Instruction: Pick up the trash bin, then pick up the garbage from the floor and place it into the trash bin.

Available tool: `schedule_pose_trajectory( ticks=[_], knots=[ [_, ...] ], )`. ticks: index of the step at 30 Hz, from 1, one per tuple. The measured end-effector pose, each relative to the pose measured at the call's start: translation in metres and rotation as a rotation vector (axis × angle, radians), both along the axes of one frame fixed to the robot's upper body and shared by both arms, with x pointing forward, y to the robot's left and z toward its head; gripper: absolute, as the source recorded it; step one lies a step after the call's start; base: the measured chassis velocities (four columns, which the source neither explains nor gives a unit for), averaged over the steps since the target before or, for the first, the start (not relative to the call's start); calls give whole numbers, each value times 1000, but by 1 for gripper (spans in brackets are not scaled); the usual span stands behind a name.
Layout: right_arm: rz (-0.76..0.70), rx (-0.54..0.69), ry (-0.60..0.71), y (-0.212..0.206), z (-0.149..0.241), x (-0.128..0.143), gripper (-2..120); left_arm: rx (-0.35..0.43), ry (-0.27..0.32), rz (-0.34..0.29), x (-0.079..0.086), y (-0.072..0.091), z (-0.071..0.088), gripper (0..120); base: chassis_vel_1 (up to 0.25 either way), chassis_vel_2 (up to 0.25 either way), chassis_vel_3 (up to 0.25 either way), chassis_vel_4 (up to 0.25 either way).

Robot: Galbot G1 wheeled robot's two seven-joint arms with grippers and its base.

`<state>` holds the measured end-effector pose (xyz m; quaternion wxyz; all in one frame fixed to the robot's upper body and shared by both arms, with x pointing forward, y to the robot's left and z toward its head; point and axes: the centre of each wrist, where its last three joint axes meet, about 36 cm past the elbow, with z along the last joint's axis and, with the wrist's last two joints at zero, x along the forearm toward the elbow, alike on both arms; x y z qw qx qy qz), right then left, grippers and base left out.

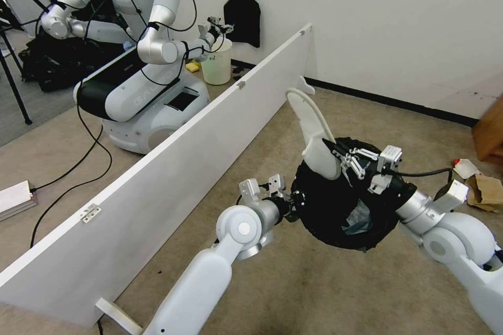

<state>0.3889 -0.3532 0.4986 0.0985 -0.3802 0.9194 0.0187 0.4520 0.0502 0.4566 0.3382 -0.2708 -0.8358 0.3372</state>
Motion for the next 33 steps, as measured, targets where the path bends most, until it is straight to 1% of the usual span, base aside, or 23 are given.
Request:
schedule_pose_trajectory(
  ticks=[6,15,24,25,26,28,29,30,31,33],
  knots=[
    [-4,-7,-5,0,-2,-1,0,2,11,17,1,8,-3,0,0,0,0,0],
    [-6,-48,6,-8,-14,-4,0,-8,19,39,4,17,-2,0,0,0,0,0],
    [-18,-67,21,-11,-29,-5,0,-16,32,47,2,19,-3,0,0,0,0,0],
    [-19,-70,22,-12,-31,-5,3,-17,32,49,2,19,-3,0,0,0,0,0],
    [-19,-70,22,-12,-31,-5,3,-17,32,49,2,19,-3,0,0,0,0,0],
    [-19,-78,25,-14,-33,-4,11,-21,32,53,3,20,-2,0,0,0,0,0],
    [-19,-78,25,-14,-33,-4,11,-21,32,53,3,20,-2,0,0,0,0,0],
    [-19,-80,27,-15,-34,-3,19,-25,32,56,3,21,-2,0,0,0,0,0],
    [-19,-80,27,-15,-34,-3,19,-25,32,56,3,21,-2,0,0,0,0,0],
    [-18,-82,29,-16,-36,-3,29,-28,31,59,3,21,-1,0,0,0,0,0]
  ],
)
